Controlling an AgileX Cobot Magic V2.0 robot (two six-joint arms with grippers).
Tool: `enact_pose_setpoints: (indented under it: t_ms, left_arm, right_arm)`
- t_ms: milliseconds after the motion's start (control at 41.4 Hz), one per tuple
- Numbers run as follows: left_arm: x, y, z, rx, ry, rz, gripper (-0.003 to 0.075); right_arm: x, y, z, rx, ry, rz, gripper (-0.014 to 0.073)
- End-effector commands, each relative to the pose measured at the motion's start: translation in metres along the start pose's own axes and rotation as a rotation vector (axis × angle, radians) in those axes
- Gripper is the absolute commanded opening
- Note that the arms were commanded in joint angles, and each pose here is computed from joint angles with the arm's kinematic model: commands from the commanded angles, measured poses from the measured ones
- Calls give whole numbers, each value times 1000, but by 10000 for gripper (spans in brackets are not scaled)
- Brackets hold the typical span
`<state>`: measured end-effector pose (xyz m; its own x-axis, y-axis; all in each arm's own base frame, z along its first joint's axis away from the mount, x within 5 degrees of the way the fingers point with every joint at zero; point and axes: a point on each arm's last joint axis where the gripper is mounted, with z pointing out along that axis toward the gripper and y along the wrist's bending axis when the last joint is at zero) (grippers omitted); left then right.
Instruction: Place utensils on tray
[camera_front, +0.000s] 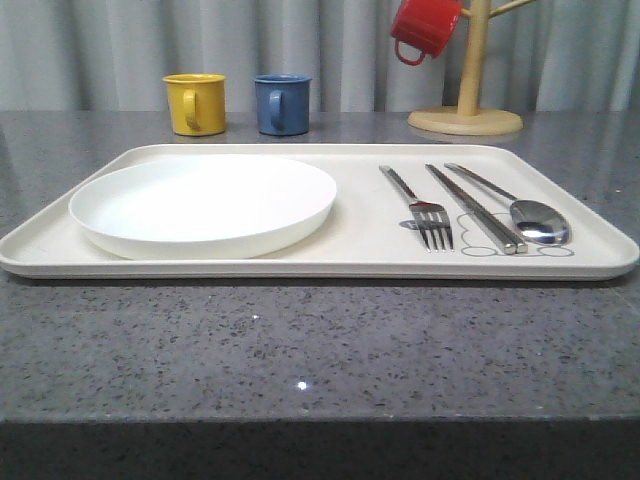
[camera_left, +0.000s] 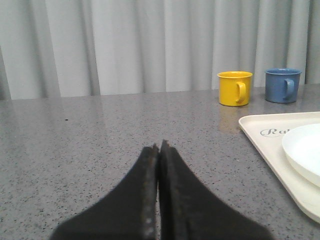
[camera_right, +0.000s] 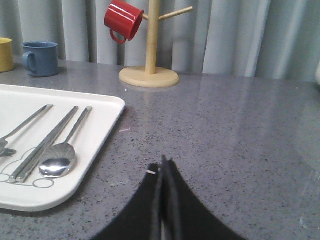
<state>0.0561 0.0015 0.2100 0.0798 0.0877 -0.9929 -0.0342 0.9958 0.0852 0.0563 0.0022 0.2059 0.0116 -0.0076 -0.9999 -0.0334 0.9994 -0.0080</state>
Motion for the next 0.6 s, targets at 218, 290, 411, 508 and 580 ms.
enact_pose_setpoints:
  t_ms: [218, 290, 411, 508, 580]
  left_arm:
    - [-10, 1, -2, -8, -105, -9, -18]
    - [-10, 1, -2, -8, -105, -9, -18]
    - [-10, 1, -2, -8, -105, -9, -18]
    - [-10, 1, -2, -8, -105, -9, -18]
    - [-10, 1, -2, -8, -105, -9, -18]
  right_arm:
    - [-5, -2, -2, 26, -132, -5, -71]
    - [-5, -2, -2, 26, -132, -5, -71]
    - [-5, -2, -2, 26, -132, -5, -71]
    - [-5, -2, -2, 27, -132, -5, -71]
    - [-5, -3, -2, 40, -132, -6, -71]
